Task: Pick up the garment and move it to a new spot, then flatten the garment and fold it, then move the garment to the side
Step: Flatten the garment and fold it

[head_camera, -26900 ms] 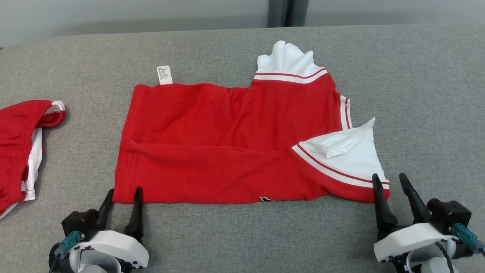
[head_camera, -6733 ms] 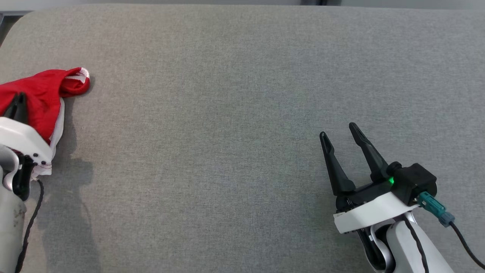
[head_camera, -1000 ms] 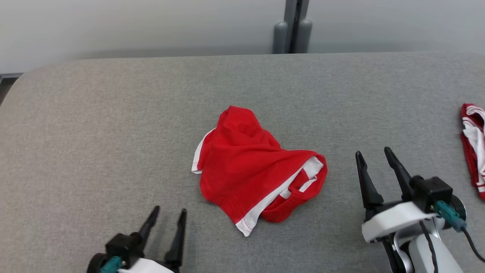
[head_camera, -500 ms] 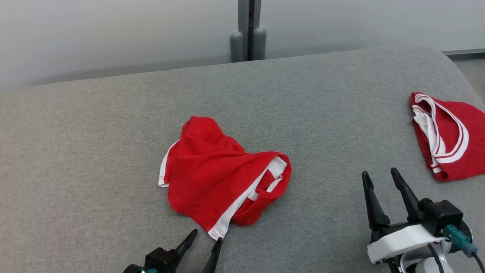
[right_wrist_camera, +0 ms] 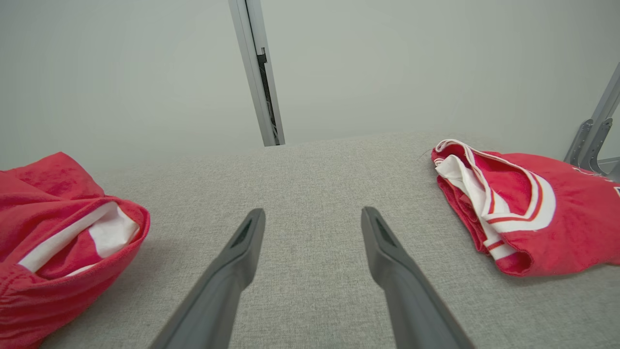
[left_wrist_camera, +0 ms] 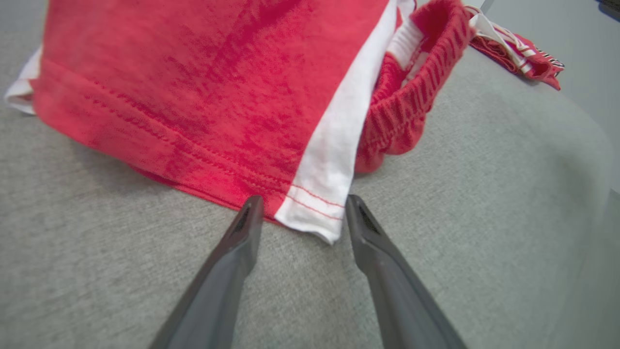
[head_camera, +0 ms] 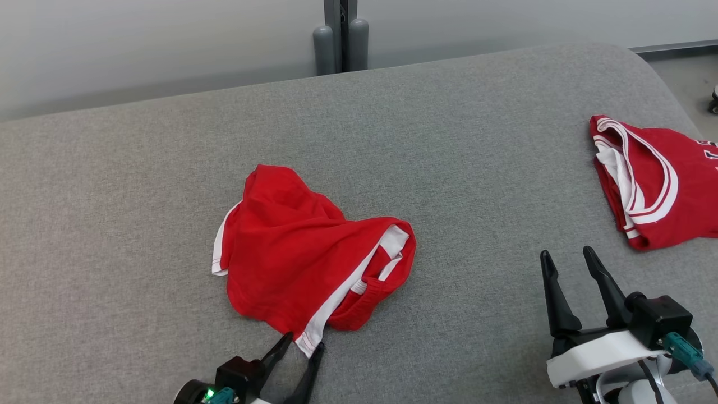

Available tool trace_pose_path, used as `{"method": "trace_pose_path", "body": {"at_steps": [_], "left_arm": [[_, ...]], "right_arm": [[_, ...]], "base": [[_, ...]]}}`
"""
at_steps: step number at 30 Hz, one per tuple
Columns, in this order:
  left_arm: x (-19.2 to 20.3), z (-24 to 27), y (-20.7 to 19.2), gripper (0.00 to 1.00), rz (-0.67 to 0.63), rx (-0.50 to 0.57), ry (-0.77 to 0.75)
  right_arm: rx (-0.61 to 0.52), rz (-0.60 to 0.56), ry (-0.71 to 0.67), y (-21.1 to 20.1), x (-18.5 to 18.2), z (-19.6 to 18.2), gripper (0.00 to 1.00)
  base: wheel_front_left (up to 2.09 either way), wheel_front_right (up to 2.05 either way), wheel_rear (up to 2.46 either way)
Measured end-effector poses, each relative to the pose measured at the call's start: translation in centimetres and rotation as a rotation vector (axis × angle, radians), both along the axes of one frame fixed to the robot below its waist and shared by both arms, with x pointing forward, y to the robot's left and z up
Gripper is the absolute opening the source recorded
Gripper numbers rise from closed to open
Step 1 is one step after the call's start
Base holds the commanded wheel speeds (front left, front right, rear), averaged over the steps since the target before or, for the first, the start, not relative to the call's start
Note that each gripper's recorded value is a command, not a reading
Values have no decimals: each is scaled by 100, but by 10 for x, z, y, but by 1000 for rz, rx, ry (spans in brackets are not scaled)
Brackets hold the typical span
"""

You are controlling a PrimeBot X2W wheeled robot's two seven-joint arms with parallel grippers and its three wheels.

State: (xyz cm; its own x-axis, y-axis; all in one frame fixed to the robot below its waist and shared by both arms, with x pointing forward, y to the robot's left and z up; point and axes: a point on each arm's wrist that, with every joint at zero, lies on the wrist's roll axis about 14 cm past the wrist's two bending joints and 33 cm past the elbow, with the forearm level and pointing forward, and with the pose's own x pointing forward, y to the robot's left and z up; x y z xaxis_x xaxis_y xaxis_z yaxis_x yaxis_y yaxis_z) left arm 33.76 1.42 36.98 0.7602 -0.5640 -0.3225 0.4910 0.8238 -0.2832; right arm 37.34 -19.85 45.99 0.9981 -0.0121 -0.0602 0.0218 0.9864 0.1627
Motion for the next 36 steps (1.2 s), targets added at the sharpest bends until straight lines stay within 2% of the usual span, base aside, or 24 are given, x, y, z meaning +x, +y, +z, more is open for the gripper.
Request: {"method": "trace_pose_path", "body": {"at_steps": [1,6,11,15,20,27,32,33,34,35,36], "left_arm": [[2,0,1,0,5,0,-1],[20,22,12,0,72,-41,-63],[47,66,44,0,196,-76,-209],[68,101,71,0,268,-68,-327],[94,125,100,0,303,3,-416],[131,99,118,0,272,136,-358],[147,81,120,0,262,169,-311],[149,75,121,22,262,177,-293],[150,67,122,74,263,188,-271],[150,60,125,100,267,201,-250],[149,53,129,100,279,213,-229]], "right_arm": [[1,1,2,0,1,-1,100],[13,17,1,6,5,-1,100],[34,53,-8,19,8,1,100],[51,101,-9,36,10,2,100],[68,157,-12,56,9,4,100],[83,184,21,66,10,-7,100],[83,182,46,65,11,-16,100],[83,182,54,65,11,-18,100],[83,183,61,65,10,-21,100],[83,183,66,66,10,-22,100],[83,185,69,66,10,-23,100]], "base": [[0,0,0],[0,0,0],[0,0,0],[0,0,0],[0,0,0],[0,0,0],[0,0,0],[0,0,0],[0,0,0],[0,0,0],[0,0,0]]}}
